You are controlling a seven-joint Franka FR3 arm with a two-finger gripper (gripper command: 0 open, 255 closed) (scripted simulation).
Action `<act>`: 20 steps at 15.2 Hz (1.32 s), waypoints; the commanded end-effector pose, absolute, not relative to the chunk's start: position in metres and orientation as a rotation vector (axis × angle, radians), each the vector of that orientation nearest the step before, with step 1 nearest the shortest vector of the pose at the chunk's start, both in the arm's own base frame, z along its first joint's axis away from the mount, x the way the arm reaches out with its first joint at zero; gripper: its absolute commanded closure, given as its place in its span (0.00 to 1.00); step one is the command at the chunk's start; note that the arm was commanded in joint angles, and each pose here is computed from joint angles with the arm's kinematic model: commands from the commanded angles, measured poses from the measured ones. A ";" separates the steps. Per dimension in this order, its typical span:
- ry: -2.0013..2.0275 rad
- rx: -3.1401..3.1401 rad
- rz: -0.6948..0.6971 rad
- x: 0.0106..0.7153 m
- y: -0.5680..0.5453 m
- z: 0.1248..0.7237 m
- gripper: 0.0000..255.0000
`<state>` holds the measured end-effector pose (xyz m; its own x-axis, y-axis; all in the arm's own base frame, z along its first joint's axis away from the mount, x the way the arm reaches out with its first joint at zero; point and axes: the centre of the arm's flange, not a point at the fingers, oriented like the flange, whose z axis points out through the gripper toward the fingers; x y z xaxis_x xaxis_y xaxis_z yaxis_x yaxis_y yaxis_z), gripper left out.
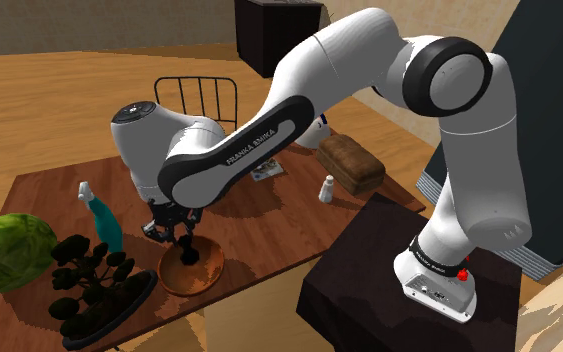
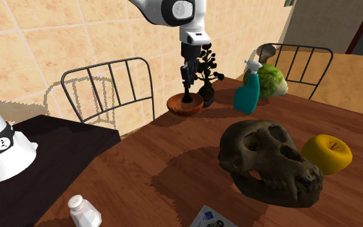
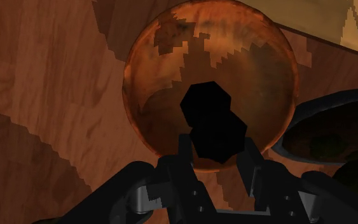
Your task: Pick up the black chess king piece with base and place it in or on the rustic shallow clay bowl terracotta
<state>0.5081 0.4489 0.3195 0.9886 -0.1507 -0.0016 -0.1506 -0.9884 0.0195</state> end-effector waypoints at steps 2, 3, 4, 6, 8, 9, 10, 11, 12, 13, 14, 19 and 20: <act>-0.236 3.114 -0.004 0.508 0.449 0.318 1.00; -0.236 3.114 -0.004 0.508 0.449 0.318 1.00; -0.236 3.114 -0.004 0.508 0.449 0.318 1.00; -0.236 3.114 -0.004 0.508 0.449 0.318 1.00; -0.236 3.114 -0.004 0.508 0.449 0.318 0.00; -0.236 3.114 -0.004 0.508 0.449 0.318 0.00; -0.236 3.114 -0.004 0.508 0.449 0.318 0.00; -0.236 3.114 -0.004 0.508 0.449 0.318 0.00; -0.236 3.114 -0.004 0.508 0.449 0.318 0.00; -0.236 3.114 -0.004 0.508 0.449 0.332 0.00; -0.236 3.114 -0.004 0.508 0.449 0.345 0.00; -0.236 3.114 -0.004 0.508 0.450 0.368 0.00; -0.236 3.114 -0.004 0.508 0.450 0.368 0.00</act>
<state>0.5082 0.4497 0.3680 0.9886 -0.1506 -0.0009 -0.1506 -0.9884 0.0188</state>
